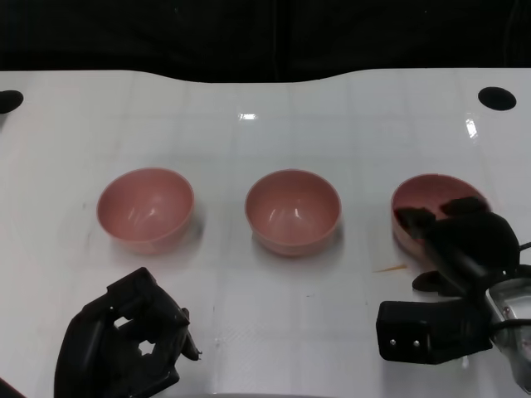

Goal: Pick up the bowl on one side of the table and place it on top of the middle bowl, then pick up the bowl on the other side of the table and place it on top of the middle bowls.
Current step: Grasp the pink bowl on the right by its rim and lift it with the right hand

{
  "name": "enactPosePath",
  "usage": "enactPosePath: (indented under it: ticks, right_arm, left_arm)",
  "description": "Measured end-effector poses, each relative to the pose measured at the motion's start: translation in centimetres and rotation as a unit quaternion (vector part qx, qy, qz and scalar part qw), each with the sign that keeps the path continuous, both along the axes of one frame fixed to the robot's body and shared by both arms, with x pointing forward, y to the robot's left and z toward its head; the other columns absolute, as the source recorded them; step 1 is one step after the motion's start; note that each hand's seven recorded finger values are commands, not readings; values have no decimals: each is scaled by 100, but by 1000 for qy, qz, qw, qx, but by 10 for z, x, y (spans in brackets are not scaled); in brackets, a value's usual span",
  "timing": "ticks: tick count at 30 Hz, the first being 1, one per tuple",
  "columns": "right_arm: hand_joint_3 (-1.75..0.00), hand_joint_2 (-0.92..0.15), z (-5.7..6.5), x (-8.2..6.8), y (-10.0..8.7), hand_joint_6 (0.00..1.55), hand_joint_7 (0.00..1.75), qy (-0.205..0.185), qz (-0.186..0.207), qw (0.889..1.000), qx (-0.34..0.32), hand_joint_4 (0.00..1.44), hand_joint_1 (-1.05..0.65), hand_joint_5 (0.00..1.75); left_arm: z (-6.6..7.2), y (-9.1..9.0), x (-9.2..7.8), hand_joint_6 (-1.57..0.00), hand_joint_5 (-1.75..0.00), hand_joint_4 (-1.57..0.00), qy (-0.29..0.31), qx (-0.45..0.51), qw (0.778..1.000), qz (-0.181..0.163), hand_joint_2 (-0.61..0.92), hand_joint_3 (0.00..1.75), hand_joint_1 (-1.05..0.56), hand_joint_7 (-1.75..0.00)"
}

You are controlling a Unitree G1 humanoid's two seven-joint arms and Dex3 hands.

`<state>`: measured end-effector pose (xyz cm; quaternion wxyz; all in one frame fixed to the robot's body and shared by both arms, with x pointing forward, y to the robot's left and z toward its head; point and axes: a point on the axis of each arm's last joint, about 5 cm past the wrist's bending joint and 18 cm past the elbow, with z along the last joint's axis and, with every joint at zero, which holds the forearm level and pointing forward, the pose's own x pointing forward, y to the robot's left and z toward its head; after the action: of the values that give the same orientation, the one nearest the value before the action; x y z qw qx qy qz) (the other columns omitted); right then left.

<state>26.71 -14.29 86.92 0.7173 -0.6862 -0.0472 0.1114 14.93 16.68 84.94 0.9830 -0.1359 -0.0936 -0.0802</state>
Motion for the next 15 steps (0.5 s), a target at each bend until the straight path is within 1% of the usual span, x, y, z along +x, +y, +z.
enactPosePath:
  ticks: [1,3,4,5,6,7,8,9,10,11,12,13,14,15]
  right_arm:
    - [-4,-92,-2,1,0,49,4,4,-1,1000,-4,44,-50,21]
    - [-6,-92,-5,5,1,61,6,1,0,1000,-6,59,-41,19]
    - [-6,-92,-6,7,1,63,7,-1,1,1000,-7,62,-38,19]
    - [-5,-92,-7,8,0,70,8,-3,2,1000,-5,75,-34,24]
    - [-6,-92,-9,9,0,89,7,-9,8,1000,-2,92,-27,48]
    - [-6,-92,-11,9,-1,97,6,-16,13,1000,4,96,-24,60]
    - [-5,-92,-12,9,-2,111,10,-24,19,999,15,94,-21,98]
    - [-2,-92,-14,9,-2,113,40,-35,25,999,26,90,-22,143]
    - [-1,-92,-15,9,-3,102,73,-48,30,998,37,89,-22,159]
    - [-1,-92,-15,10,-3,88,114,-59,34,997,44,88,-21,168]
    - [-1,-92,-14,10,-3,82,128,-73,38,995,52,87,-21,171]
    - [-1,-92,-14,11,-3,79,136,-82,40,994,58,87,-21,173]
    - [-7,-92,-13,12,-3,72,158,-93,42,993,64,88,-19,174]
    - [-10,-92,-13,12,-2,69,166,-107,43,991,70,88,-18,174]
  left_arm:
    - [0,0,0,-81,-160,-82,1,0,1000,0,59,100,-10,-140]
    - [-1,-1,-1,-81,-160,-82,2,-1,1000,-1,59,100,-10,-140]
    - [-1,-1,-1,-82,-160,-82,3,-1,1000,-1,59,100,-10,-139]
    - [-1,-1,-1,-82,-159,-83,3,-1,1000,-2,59,99,-11,-139]
    - [-1,-1,-1,-82,-159,-83,3,-1,1000,-2,59,99,-11,-138]
    - [-1,-1,-1,-82,-159,-83,3,-1,1000,-2,59,99,-11,-138]
    - [-1,-1,-2,-82,-159,-83,3,-1,1000,-2,59,98,-11,-138]
    - [-1,-1,-2,-82,-159,-83,3,-1,1000,-1,59,98,-11,-138]
    - [-1,-1,-2,-82,-160,-83,3,-1,1000,-1,59,98,-12,-138]
    - [0,-1,-2,-82,-160,-83,3,-1,1000,-1,59,97,-12,-138]
    - [0,-1,-2,-82,-160,-83,2,-1,1000,-1,59,96,-12,-138]
    - [0,-1,-2,-83,-160,-83,2,0,1000,-2,59,96,-13,-138]
    - [0,-1,-2,-82,-160,-83,2,0,1000,-2,60,95,-12,-138]
    - [0,-1,-2,-82,-160,-83,2,0,1000,-2,60,95,-12,-138]
